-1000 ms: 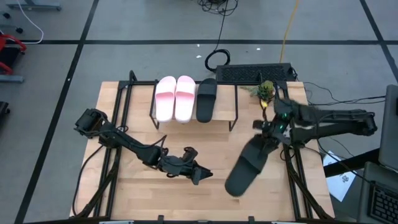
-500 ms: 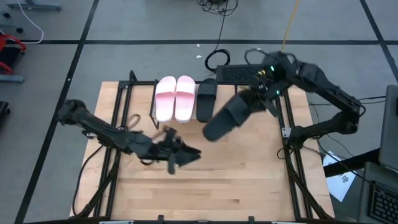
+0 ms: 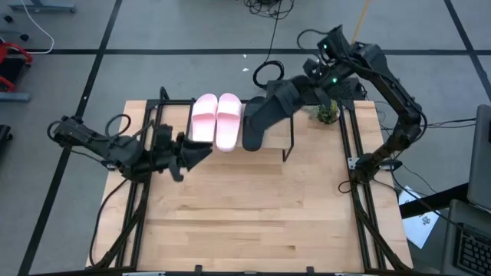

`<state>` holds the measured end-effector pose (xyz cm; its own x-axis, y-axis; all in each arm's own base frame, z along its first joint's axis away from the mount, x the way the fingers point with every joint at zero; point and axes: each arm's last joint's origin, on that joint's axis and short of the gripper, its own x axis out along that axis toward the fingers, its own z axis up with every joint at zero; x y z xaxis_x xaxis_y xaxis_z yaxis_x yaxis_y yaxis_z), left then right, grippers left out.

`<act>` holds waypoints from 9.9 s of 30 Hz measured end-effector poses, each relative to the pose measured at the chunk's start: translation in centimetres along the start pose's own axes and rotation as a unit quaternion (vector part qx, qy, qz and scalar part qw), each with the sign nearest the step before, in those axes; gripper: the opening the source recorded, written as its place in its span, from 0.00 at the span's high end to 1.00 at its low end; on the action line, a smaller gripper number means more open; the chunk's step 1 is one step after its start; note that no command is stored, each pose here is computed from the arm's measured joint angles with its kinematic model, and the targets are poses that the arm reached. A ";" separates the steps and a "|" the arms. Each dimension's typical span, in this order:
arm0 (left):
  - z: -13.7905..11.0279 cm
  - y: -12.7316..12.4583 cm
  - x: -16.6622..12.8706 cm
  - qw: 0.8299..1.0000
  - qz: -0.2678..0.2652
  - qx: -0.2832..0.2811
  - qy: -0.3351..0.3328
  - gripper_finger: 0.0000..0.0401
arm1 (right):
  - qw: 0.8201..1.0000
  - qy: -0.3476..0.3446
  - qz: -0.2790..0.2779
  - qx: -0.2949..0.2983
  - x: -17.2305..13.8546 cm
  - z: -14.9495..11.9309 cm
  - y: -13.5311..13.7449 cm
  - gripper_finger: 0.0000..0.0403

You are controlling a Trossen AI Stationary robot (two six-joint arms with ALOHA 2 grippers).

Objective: Pick and place slides into the shelf
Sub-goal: Put the black slides on the shelf

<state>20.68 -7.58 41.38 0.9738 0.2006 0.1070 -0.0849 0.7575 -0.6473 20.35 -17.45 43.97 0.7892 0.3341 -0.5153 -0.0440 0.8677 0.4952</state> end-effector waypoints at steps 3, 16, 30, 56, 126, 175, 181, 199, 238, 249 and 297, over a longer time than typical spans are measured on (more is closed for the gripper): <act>0.6 1.0 0.7 1.000 0.023 -0.003 -0.013 0.59 | 0.999 -0.028 0.000 -0.026 -0.6 1.3 -0.2 1.00; 2.9 5.6 3.2 0.995 0.017 -0.085 0.042 0.59 | 0.995 -0.042 0.045 -0.074 -1.4 2.1 2.9 1.00; 1.8 5.9 6.7 0.993 -0.020 -0.113 0.012 0.59 | 0.989 -0.071 0.079 -0.101 -0.6 3.3 6.1 1.00; 3.0 6.5 7.4 0.991 -0.123 -0.038 0.044 0.59 | 0.990 0.071 0.116 -0.035 4.4 1.2 7.4 1.00; 0.8 -0.1 8.1 0.942 0.094 0.264 0.185 0.59 | 0.937 0.088 0.328 0.084 15.4 3.3 3.4 1.00; 0.6 2.0 10.3 0.927 0.189 0.292 0.143 0.96 | 0.932 0.086 0.343 0.081 16.2 4.1 5.0 0.97; 0.4 1.5 9.9 0.923 0.212 0.298 0.121 0.99 | 0.935 0.071 0.338 0.075 15.6 4.4 4.0 0.88; 0.1 1.0 9.6 0.923 0.225 0.294 0.107 1.00 | 0.946 0.027 0.314 0.072 13.3 5.1 1.0 0.74; -2.1 -1.6 14.6 0.912 0.321 0.159 -0.202 1.00 | 0.959 -0.227 0.127 0.114 -5.7 5.7 -8.1 0.74; -4.6 0.7 24.6 0.861 0.414 0.144 -0.258 1.00 | 0.946 -0.308 0.087 0.049 -11.6 5.8 -3.8 0.74; -5.8 16.3 29.3 0.817 0.544 0.113 -0.153 1.00 | 0.947 -0.313 0.072 0.024 -12.1 5.5 -3.8 0.74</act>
<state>49.02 6.99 29.59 0.2012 0.9516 -0.2322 -0.9355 0.1165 -0.3335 14.36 -26.79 52.17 0.9861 0.1512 0.0684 -0.1631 0.8064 0.5684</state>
